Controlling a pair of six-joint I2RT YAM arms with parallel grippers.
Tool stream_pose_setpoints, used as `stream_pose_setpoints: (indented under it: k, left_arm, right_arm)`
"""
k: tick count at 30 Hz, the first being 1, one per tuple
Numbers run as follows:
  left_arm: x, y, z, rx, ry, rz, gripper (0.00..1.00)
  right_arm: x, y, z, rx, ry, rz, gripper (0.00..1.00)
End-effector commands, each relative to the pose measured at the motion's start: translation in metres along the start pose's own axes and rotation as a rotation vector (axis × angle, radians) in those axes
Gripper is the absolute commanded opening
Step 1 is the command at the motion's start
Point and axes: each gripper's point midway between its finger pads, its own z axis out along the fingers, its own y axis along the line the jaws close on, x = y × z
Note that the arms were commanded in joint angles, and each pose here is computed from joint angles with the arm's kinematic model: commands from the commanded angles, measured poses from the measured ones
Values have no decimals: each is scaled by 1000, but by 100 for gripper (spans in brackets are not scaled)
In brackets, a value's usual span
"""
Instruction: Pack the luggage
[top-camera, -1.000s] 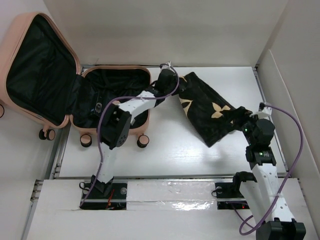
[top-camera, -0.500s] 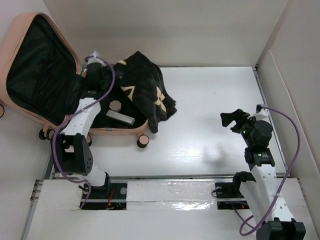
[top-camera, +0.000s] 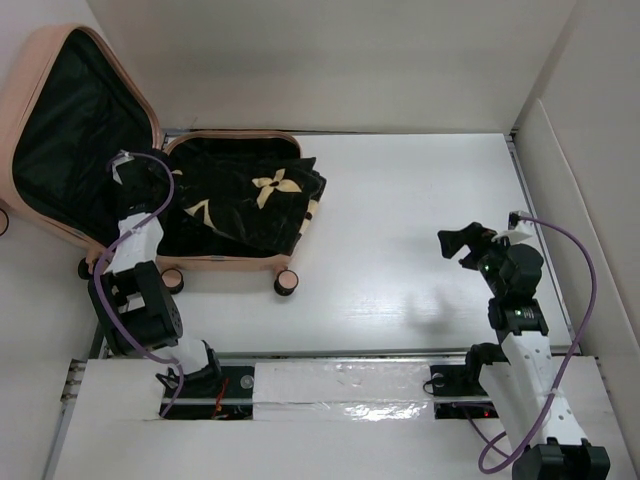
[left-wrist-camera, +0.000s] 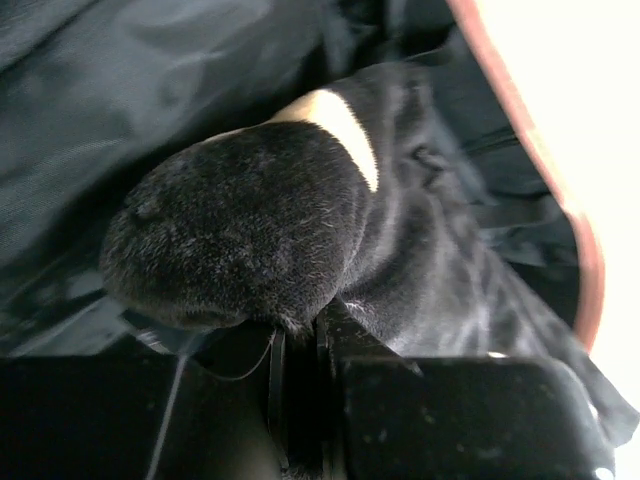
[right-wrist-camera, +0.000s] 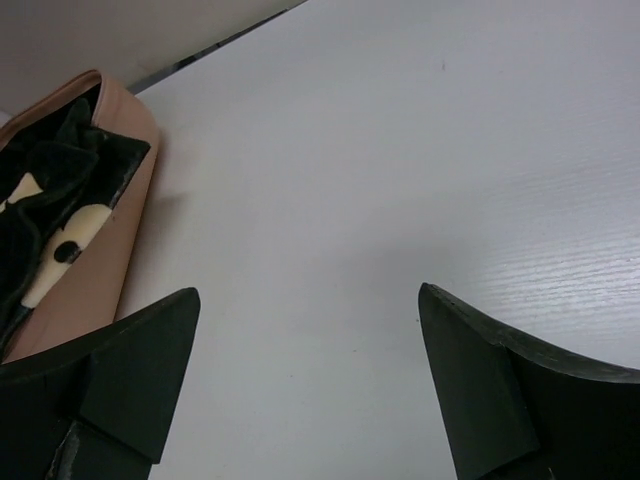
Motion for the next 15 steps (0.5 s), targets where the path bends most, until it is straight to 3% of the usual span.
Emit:
stream_pose_setpoints:
  k: [1,7,11,12,13,15]
  left_arm:
    - [-27,33,-12,-141,-117,28,0]
    - [-44,106,-22,-373,-182,-51,0]
    - [-43,111,-11,-400,-139,-11,0]
    - [-34,111,-1,-395,-102,8,6]
    - [-28,108,2,-401,-67,16,26]
    - [-14,96,10,-360,-17,56,54]
  right_arm:
    - [-9,12,1,-55,-26,-33,96]
    - [-6,15,0,-69,-17,-37,96]
    - [-4,16,0,-82,-8,-38,96]
    - [-5,17,0,-83,-10,-39,96]
    - [-4,16,1,-81,-7,-38,96]
    - [-4,16,2,-81,-4,-37,96]
